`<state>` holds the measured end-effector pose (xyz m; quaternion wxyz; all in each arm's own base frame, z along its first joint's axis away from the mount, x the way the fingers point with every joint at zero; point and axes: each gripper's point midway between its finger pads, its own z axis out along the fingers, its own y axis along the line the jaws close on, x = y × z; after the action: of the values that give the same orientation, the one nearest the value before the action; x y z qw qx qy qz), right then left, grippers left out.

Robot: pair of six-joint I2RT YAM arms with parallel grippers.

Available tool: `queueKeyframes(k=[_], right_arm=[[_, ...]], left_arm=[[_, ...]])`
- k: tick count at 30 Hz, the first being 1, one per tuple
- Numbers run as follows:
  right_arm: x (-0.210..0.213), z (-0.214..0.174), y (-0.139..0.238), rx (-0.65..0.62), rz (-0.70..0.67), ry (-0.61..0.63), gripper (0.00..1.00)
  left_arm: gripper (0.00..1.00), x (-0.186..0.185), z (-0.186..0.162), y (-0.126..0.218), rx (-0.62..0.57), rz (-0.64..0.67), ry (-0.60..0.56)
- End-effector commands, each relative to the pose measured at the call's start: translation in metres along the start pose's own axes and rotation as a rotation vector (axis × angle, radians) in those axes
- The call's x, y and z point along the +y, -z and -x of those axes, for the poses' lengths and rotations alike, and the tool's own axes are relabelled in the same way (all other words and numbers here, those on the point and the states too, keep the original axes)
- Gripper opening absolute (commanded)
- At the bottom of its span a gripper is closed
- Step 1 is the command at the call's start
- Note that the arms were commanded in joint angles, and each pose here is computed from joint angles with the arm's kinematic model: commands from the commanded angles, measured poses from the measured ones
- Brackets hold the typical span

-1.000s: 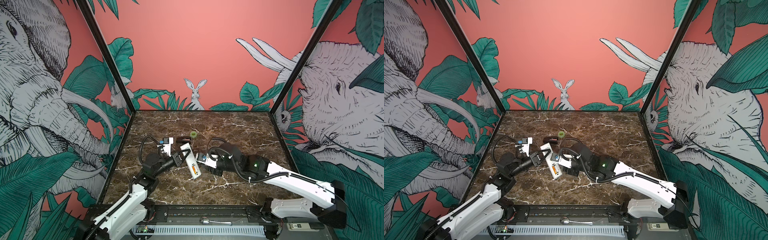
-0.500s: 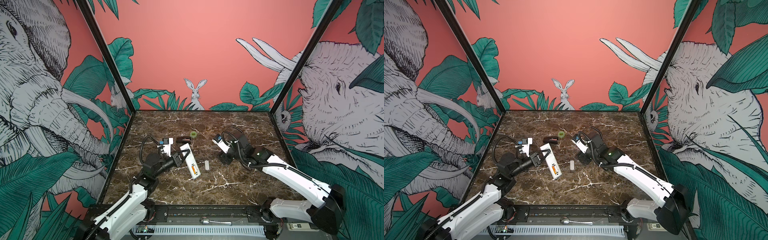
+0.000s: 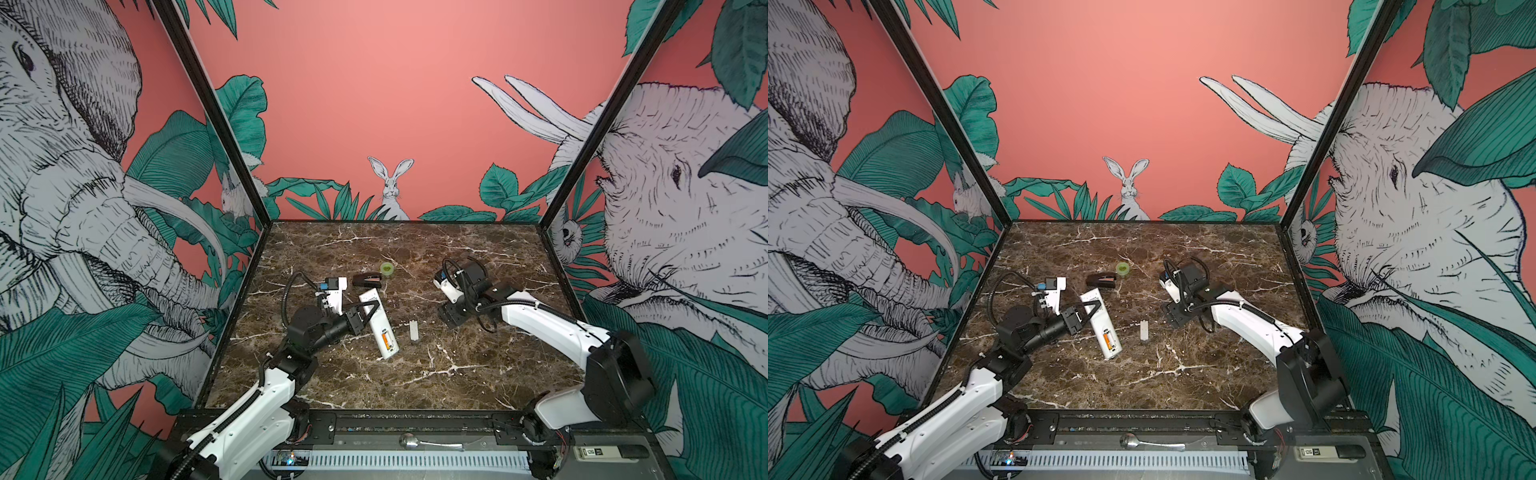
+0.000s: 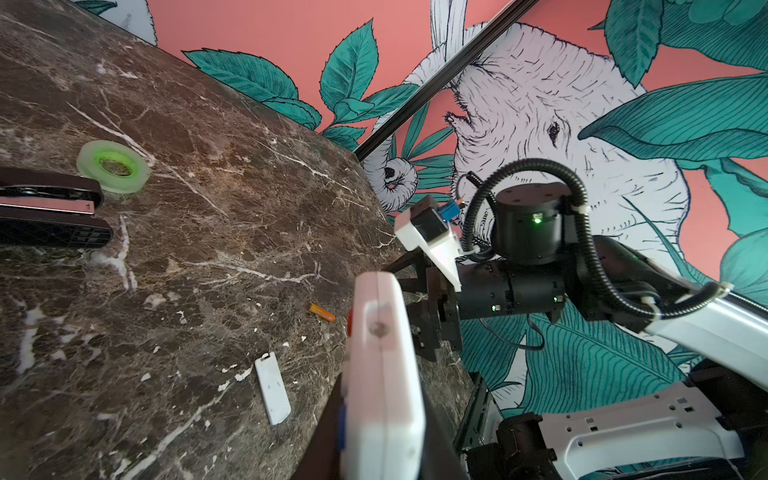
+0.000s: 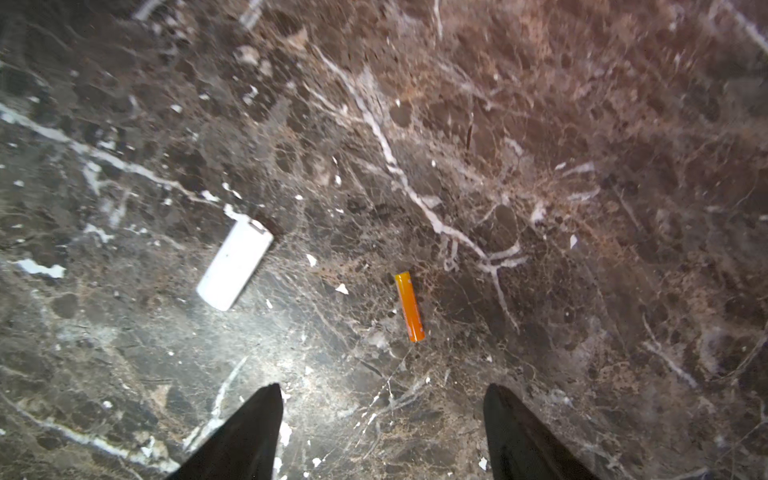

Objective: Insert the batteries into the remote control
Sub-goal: 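Open the right gripper and move it over the second orange battery, then lower the right gripper and close it on the second orange battery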

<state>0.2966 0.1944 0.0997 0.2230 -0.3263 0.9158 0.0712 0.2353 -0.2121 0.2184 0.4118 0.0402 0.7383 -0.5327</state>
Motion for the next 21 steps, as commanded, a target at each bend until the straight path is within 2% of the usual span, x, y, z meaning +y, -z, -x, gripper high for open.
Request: queueKeyframes(k=[1,14,21], right_arm=[[-0.006,-0.013,-0.010,0.060,0.021,-0.049,0.78],[-0.016,-0.022,-0.040,0.149,0.024,-0.059,0.76],[-0.021,-0.019,-0.049,0.175,0.013,-0.051,0.70]], left_arm=[[0.00,-0.002,0.005,-0.001,-0.014,-0.002,-0.027],[0.00,0.002,0.003,-0.009,0.005,-0.006,-0.034],[0.00,-0.001,0.005,-0.008,0.001,-0.013,-0.042]])
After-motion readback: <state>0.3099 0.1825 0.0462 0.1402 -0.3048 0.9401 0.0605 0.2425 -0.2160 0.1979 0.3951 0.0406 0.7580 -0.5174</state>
